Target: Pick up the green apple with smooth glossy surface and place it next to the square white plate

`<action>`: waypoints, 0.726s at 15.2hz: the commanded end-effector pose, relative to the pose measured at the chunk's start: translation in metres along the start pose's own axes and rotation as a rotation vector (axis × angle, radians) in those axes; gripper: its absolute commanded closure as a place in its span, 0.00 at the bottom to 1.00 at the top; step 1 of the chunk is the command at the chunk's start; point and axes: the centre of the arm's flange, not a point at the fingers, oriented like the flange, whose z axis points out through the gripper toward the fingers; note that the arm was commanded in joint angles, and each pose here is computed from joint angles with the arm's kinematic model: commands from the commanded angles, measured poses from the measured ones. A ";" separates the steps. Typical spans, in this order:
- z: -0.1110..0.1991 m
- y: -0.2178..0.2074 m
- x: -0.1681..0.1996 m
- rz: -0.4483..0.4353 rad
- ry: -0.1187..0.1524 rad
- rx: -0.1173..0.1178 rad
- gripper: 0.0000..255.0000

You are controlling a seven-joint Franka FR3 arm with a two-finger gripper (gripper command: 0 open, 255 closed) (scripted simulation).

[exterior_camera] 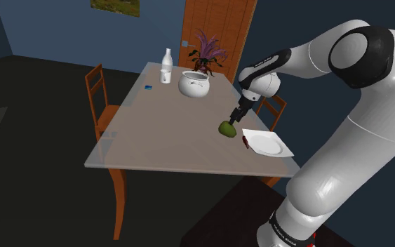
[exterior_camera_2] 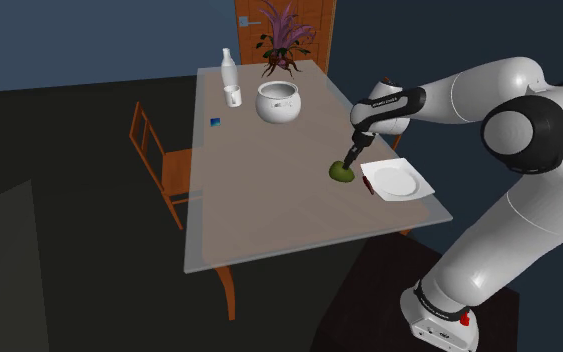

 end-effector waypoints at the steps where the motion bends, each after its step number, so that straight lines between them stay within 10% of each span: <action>1: 0.000 0.000 0.000 0.000 0.000 0.000 0.00; 11: -0.050 0.000 0.000 0.000 0.000 0.000 0.00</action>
